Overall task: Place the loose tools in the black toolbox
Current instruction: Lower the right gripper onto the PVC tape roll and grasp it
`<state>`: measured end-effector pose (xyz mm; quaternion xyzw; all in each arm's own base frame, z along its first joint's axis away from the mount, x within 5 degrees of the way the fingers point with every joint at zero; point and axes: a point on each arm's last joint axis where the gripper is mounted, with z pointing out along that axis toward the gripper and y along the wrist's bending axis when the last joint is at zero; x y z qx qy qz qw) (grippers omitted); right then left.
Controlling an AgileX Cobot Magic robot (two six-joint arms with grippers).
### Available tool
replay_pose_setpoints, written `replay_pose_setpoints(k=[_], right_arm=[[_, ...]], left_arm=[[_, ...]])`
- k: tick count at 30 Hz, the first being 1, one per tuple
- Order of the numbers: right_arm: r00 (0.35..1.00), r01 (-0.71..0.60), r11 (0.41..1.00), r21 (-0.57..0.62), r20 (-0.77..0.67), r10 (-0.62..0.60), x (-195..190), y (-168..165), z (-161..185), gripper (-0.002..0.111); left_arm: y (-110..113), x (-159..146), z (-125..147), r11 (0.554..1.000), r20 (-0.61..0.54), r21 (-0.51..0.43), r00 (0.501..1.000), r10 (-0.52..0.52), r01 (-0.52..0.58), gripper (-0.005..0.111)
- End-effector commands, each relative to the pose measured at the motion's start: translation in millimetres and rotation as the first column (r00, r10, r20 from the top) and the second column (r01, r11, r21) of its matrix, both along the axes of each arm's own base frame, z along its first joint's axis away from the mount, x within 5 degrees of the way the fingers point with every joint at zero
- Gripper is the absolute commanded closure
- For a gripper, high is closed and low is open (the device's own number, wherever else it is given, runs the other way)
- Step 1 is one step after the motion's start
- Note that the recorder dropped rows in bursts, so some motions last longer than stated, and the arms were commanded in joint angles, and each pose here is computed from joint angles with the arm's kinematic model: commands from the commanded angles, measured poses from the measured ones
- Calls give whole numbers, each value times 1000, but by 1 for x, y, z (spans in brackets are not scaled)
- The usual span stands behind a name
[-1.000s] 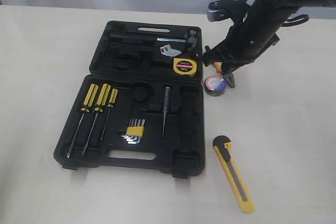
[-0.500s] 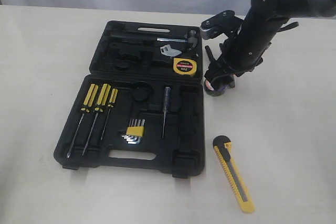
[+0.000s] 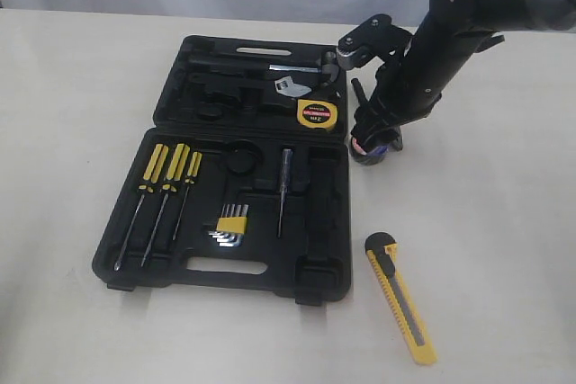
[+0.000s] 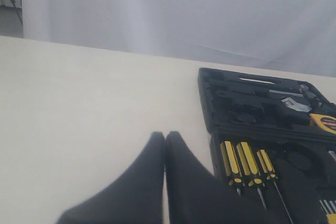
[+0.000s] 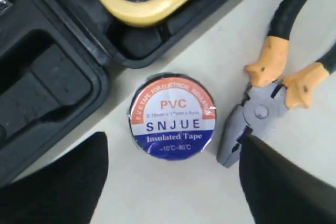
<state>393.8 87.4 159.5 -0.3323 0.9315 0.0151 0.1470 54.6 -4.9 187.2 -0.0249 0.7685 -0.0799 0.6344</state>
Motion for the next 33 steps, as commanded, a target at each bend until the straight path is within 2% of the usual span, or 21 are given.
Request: replay_pose_setpoints(k=[1,7,18,27,33], right_arm=[[1000,-13,1000,0,14,13,2,0,2,41],[999,-14,1000,1,35,14,4,1,1,41],[1000,-25,1000,-11,2,25,9,3,-30,41],[993,-119,993,-21,1,119,4,33,-45,41],[993,-116,993,-22,-17,116,3,36,-52,45]], left_arm=[[0,0,1,1000,0,-4,1000,-6,6,107],[0,0,1,1000,0,-4,1000,-6,6,107],[0,0,1,1000,0,-4,1000,-6,6,107],[0,0,1,1000,0,-4,1000,-6,6,107],[0,0,1,1000,0,-4,1000,-6,6,107]])
